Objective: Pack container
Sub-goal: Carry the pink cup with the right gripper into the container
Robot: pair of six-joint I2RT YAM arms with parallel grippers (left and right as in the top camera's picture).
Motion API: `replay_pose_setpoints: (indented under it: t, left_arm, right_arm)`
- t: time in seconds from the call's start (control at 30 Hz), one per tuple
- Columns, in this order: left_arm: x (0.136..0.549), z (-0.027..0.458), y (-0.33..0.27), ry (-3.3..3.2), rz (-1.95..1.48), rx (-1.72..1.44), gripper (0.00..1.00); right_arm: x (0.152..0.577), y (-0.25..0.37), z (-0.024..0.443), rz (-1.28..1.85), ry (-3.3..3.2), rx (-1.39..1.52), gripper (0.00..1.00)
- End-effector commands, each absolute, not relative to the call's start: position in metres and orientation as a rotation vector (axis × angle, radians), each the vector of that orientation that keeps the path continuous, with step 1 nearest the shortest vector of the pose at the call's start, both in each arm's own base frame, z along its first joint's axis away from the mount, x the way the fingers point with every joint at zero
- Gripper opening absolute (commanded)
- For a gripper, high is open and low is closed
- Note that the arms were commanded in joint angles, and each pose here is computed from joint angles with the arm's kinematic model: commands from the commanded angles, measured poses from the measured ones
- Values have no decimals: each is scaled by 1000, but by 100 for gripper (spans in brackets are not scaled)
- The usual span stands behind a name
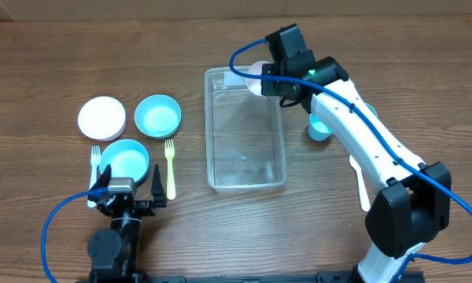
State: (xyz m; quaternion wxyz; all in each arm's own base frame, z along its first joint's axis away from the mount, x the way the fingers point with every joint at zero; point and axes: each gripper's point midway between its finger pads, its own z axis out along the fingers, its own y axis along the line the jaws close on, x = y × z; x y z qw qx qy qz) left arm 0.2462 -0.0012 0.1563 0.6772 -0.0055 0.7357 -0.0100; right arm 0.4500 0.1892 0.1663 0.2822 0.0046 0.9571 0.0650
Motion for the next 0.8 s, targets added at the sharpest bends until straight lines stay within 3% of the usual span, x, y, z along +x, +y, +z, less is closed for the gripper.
replay_pose_setpoints:
  t: [0.0,0.3,0.77]
  left_arm:
    - [246,156,-2,1648,-12,6,100]
    - [246,156,-2,1648,-12,6,100]
    - [246,156,-2,1648,-12,6,100]
  right_arm:
    - [449,199,183,254,2545,55,4]
    - [455,226,113,225,2652,-5,4]
    - [449,231,91,135,2686,-38,4]
